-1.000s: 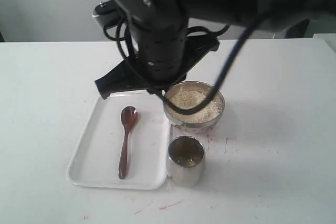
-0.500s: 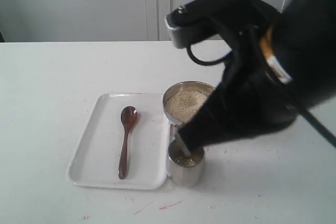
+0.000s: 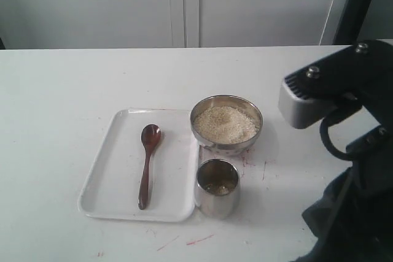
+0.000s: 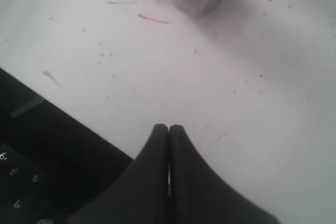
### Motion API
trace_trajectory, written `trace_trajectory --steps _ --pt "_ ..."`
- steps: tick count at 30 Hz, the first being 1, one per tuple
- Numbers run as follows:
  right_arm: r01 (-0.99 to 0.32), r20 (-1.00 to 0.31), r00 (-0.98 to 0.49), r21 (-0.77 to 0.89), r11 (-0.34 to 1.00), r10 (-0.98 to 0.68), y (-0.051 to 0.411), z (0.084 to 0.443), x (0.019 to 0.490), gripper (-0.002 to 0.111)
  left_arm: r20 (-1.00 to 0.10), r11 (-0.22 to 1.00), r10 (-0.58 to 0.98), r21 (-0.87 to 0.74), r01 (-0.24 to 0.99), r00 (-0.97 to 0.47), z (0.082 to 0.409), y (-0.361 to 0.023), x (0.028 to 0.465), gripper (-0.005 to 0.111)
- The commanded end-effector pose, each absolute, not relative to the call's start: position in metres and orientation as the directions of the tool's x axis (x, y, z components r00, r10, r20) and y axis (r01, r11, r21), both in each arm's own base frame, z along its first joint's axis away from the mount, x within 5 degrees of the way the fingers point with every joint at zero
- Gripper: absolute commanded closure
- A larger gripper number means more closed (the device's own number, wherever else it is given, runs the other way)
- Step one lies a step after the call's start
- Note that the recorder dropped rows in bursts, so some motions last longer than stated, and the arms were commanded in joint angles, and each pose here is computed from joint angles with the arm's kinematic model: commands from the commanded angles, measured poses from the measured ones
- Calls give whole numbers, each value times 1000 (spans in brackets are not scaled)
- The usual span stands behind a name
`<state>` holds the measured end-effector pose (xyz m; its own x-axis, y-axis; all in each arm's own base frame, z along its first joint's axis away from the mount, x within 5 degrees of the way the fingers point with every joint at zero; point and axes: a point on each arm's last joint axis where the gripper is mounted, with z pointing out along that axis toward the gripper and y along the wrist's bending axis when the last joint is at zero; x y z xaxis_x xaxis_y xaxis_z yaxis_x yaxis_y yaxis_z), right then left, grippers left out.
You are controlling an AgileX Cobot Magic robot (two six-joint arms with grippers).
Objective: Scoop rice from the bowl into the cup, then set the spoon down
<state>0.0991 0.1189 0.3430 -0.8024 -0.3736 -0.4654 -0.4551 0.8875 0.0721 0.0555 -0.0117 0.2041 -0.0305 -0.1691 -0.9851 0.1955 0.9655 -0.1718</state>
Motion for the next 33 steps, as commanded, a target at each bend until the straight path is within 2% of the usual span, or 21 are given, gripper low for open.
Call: trace_trajectory --steps 1,7,14,19,26,30,33 --pt "-446 -444 -823 120 887 -354 118 341 93 108 -982 962 -186 -188 198 -26 206 -12 55 92" --pt "-464 -525 -783 134 876 -335 122 345 98 108 -982 962 -186 -188 198 -26 206 -12 55 92" --pt "-547 -726 -647 230 805 -232 138 342 109 108 -982 962 -186 -188 198 -26 206 -12 55 92" --pt "-573 -807 -578 299 763 -119 142 322 117 108 -982 962 -186 -188 198 -26 206 -12 55 92" --pt "-543 -851 -525 318 777 -19 129 294 128 108 -982 962 -186 -188 198 -26 206 -12 55 92" --pt "-588 -925 -380 228 776 -16 116 291 128 108 -982 962 -186 -188 198 -26 206 -12 55 92" --pt "-572 -957 -289 158 805 -17 98 291 126 108 -982 962 -186 -188 198 -26 206 -12 55 92"
